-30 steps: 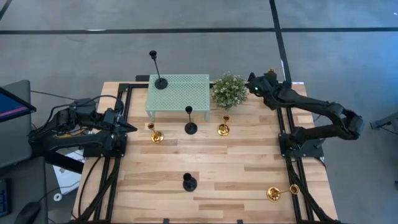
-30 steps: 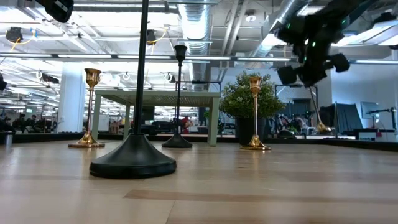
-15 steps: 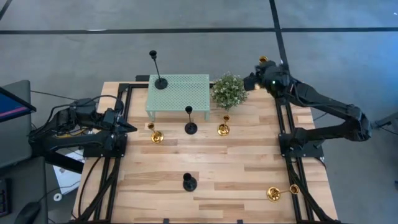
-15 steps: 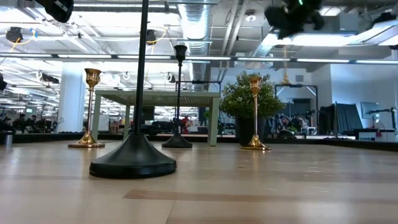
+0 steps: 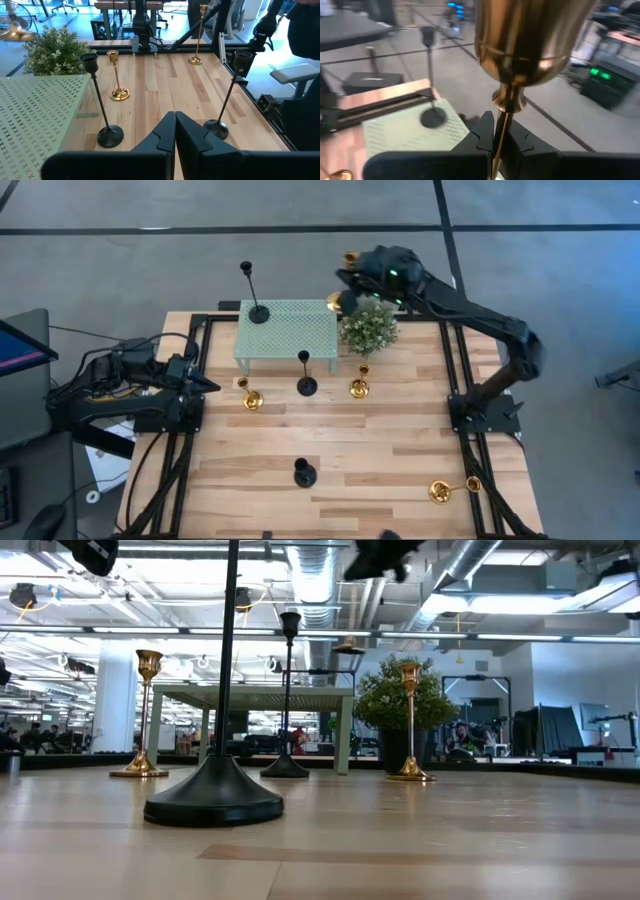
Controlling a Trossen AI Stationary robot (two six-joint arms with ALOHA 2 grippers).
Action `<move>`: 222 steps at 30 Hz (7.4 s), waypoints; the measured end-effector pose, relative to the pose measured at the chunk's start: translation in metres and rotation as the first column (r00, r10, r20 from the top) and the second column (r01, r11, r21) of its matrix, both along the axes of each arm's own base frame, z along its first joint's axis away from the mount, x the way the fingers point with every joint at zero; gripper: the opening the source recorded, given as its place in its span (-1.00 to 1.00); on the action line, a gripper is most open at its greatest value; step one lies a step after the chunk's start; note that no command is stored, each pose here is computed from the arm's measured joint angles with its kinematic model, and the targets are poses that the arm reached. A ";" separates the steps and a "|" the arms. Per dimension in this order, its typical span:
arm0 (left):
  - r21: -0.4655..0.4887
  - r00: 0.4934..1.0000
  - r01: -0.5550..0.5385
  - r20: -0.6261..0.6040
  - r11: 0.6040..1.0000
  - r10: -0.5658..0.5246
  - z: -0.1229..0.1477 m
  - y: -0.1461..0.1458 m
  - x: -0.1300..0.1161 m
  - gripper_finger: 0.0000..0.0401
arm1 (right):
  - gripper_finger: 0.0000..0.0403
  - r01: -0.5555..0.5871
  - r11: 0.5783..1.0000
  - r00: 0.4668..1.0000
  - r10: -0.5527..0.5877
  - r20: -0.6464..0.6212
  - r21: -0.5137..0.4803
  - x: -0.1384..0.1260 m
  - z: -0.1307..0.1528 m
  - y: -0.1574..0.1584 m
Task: Pick & Place candle stick holders
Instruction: Put the gold candle holder on the shelf aligned with the black candle holder, then put the gold candle holder on the shelf aligned with the gold candle holder
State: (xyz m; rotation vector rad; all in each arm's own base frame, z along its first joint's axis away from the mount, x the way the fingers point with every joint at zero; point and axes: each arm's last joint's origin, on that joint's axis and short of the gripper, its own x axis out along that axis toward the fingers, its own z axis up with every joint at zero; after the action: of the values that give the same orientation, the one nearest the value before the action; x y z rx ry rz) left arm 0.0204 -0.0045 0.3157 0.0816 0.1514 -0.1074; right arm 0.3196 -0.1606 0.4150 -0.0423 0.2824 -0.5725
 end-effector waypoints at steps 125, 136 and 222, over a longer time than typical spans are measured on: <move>-0.001 1.000 0.000 -0.007 1.000 0.000 -0.001 0.000 0.000 -0.95 | -0.95 -0.293 0.947 0.955 0.297 -0.012 0.135 0.120 -0.074 -0.093; -0.002 1.000 0.000 -0.011 1.000 0.000 -0.001 0.000 0.000 -0.95 | -0.82 -0.302 0.948 0.953 0.302 0.019 0.101 0.122 -0.070 -0.092; 0.146 0.939 0.344 -0.027 0.928 -0.344 -0.030 0.005 0.066 -0.95 | -1.00 -0.414 0.910 0.909 0.413 -0.061 -0.013 -0.130 -0.138 0.132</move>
State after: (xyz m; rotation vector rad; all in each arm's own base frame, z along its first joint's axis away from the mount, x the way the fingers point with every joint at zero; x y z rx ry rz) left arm 0.0860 0.0005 0.2859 0.2570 0.1444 -0.4478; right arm 0.1895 -0.0281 0.2766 -0.1410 0.3110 -0.1513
